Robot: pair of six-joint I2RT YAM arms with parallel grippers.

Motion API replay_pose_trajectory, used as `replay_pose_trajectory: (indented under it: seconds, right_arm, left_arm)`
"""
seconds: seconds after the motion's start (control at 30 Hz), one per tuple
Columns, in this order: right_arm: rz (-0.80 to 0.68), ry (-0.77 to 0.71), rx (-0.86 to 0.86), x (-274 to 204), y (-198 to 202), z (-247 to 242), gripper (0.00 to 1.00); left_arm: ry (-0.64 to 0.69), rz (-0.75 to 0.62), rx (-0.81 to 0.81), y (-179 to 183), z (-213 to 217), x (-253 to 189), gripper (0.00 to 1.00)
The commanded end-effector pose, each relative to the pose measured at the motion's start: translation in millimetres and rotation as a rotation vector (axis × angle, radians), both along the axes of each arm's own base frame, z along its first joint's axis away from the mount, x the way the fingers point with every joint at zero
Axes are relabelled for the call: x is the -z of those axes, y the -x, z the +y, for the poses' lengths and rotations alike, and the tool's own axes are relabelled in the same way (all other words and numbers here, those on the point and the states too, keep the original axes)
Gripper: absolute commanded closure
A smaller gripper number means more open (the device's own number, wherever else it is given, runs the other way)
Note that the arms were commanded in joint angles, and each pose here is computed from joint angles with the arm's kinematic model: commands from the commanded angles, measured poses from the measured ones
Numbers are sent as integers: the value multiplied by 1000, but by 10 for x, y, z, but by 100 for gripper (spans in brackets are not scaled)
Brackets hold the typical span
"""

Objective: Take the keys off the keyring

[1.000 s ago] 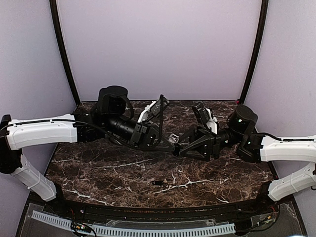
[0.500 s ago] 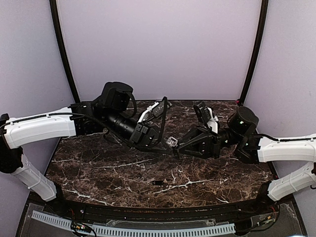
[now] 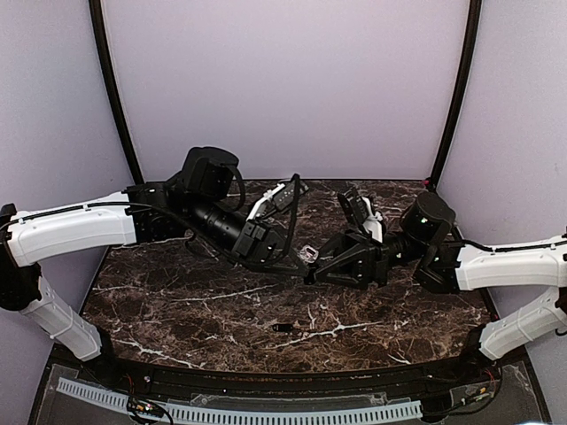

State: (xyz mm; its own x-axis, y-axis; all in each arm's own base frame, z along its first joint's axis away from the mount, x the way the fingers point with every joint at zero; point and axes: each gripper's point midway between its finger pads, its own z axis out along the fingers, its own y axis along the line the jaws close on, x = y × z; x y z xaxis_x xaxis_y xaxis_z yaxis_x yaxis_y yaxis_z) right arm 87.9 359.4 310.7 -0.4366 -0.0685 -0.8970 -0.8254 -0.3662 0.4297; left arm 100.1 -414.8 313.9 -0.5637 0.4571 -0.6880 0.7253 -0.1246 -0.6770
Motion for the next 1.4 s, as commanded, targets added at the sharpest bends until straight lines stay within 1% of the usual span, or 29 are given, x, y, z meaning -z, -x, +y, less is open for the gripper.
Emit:
replay_pose_trajectory:
  seconds: [0.0, 0.13, 0.17, 0.23, 0.3, 0.5, 0.77, 0.97, 1.13, 1.37]
  right_arm:
    - [-46, -50, -25, -157, 57, 12, 60]
    - [-47, -46, -17, -143, 48, 14, 81]
    - [-46, -42, -15, -131, 44, 17, 84]
    - [-44, -38, -14, -114, 43, 17, 93]
    - [-40, -40, -10, -121, 40, 13, 99]
    - [-48, -49, 5, -139, 43, -15, 100]
    - [-69, -103, 138, -261, -60, -113, 100]
    - [-91, -87, 231, -293, -178, -124, 100]
    - [-87, -76, 235, -292, -185, -121, 100]
    - [-81, -68, 305, -260, -287, -133, 100]
  left_arm:
    - [34, -17, 19, 16, 7, -153, 100]
    - [41, -23, 19, 16, 17, -182, 100]
    - [43, -25, 17, 16, 19, -189, 100]
    - [44, -26, 15, 16, 24, -195, 100]
    - [45, -24, 15, 20, 28, -199, 100]
    - [54, -42, -7, -1, 48, -243, 100]
    - [49, -56, -35, -53, 122, -214, 100]
    - [28, -79, -19, -36, 147, -159, 100]
    - [15, -143, -45, -91, 166, -150, 100]
    - [-4, -223, -64, -136, 203, -73, 100]
